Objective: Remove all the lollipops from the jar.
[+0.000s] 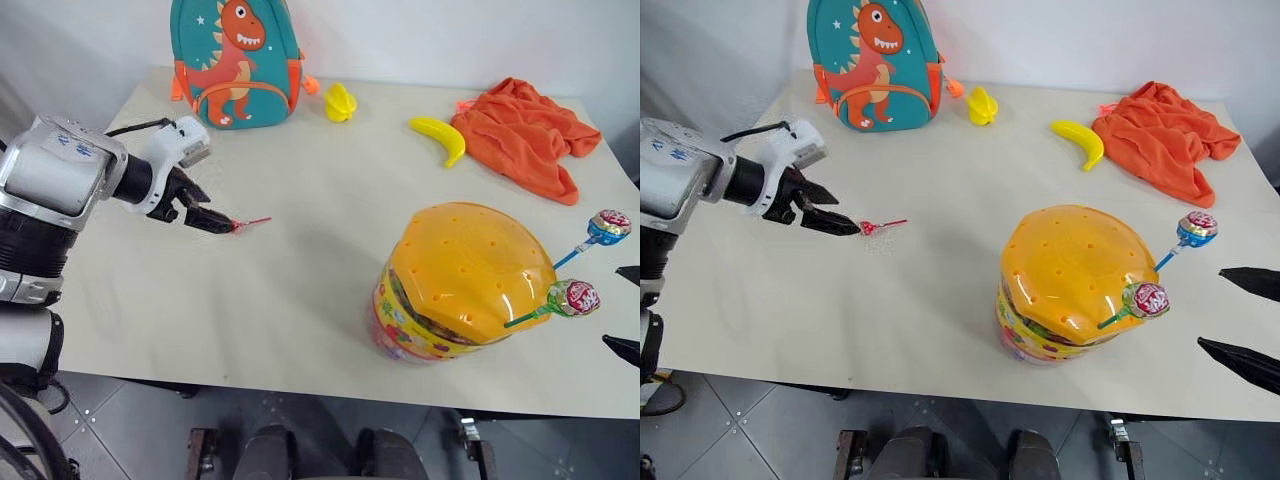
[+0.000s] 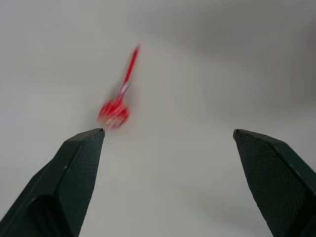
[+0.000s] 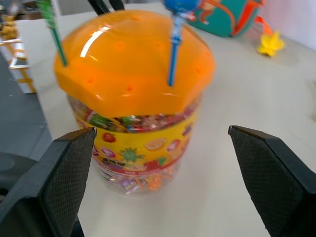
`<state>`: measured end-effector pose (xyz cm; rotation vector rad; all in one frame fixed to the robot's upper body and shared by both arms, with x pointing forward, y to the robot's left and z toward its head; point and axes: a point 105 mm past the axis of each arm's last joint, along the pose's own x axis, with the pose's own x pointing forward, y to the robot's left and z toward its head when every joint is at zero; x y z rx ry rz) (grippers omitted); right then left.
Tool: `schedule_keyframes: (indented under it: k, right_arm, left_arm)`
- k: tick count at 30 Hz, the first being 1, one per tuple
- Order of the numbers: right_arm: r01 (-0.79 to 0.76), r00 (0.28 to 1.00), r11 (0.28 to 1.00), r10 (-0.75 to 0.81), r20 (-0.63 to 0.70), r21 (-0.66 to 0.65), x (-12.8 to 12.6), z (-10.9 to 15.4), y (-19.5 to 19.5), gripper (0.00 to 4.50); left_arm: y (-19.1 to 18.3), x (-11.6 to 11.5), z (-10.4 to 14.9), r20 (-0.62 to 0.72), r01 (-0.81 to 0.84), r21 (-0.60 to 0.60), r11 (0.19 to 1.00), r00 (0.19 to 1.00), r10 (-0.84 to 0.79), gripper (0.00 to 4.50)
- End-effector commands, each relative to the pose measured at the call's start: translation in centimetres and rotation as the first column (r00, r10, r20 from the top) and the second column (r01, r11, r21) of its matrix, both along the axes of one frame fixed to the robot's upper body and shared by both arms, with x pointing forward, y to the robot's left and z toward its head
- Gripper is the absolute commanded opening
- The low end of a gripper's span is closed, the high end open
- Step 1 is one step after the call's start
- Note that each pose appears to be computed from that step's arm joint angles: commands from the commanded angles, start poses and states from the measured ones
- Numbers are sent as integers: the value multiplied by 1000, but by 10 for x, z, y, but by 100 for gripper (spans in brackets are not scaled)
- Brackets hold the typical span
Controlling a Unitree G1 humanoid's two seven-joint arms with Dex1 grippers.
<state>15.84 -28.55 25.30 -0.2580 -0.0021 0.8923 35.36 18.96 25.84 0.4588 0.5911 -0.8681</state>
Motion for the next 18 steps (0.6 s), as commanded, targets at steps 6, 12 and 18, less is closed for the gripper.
schedule_keyframes:
  k: [6, 12, 18]
  right_arm:
    - [76, 995, 997, -74, 64, -28, 7, 18, 17, 450]
    - [67, 995, 998, -66, 73, -13, 5, 26, 24, 450]
    - [-18, 995, 1000, 17, 101, 14, 3, 37, 40, 450]
  left_arm:
    - [-47, -37, 34, 389, 584, -334, 739, 800, -456, 444]
    - [-48, -60, 22, 536, 777, -379, 503, 627, -565, 444]
    - [-53, -78, 17, 623, 867, -393, 308, 497, -604, 444]
